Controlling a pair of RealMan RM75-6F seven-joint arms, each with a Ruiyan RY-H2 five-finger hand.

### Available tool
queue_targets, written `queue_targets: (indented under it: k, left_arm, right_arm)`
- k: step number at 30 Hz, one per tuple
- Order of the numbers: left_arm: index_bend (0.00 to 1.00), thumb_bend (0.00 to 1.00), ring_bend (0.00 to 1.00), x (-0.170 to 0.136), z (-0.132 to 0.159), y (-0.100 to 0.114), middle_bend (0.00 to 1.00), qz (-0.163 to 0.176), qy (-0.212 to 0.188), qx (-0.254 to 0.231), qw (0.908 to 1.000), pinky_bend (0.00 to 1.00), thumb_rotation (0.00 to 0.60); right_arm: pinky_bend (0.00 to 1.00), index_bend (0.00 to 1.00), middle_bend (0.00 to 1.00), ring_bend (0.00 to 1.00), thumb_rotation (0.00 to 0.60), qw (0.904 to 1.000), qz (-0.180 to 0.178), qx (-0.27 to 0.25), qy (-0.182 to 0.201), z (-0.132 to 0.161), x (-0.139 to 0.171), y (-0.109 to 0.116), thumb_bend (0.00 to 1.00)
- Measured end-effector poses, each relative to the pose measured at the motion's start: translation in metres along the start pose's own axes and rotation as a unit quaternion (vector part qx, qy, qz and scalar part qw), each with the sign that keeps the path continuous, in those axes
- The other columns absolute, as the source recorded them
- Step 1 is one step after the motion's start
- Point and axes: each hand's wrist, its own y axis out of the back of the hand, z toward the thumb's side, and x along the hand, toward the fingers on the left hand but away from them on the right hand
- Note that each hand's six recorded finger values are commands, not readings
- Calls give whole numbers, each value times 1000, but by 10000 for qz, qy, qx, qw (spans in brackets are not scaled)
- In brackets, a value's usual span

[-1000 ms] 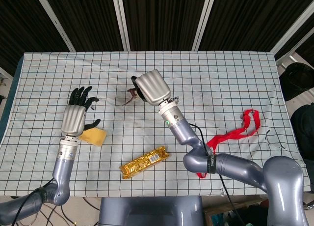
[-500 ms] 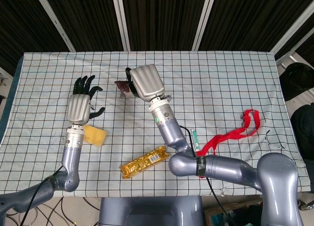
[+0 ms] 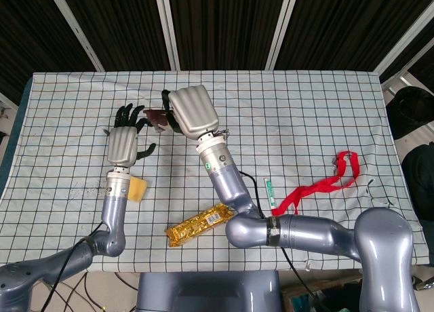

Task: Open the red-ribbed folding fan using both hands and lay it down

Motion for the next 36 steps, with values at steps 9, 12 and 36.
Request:
queue_targets:
  k: [9,12,36]
  left_arm:
    - [483,288,0,9,6,0,177,192,-27,-76,9998,0,600]
    - [503,295,0,11,8,-1,185,229,-32,-133,9996,0,600]
    - [675,396,8,14,-11,28,247,619,-69,-33,9981,0,600]
  right_arm:
    - [757,812,809,883,600,9999,34,-65,147,8,5,2,504]
    - [757,812,809,883,600,9998,42,-81,174,10,6,1,503]
    - [757,812,809,883,600,9995,70,270,-148,-44,20,-5,508]
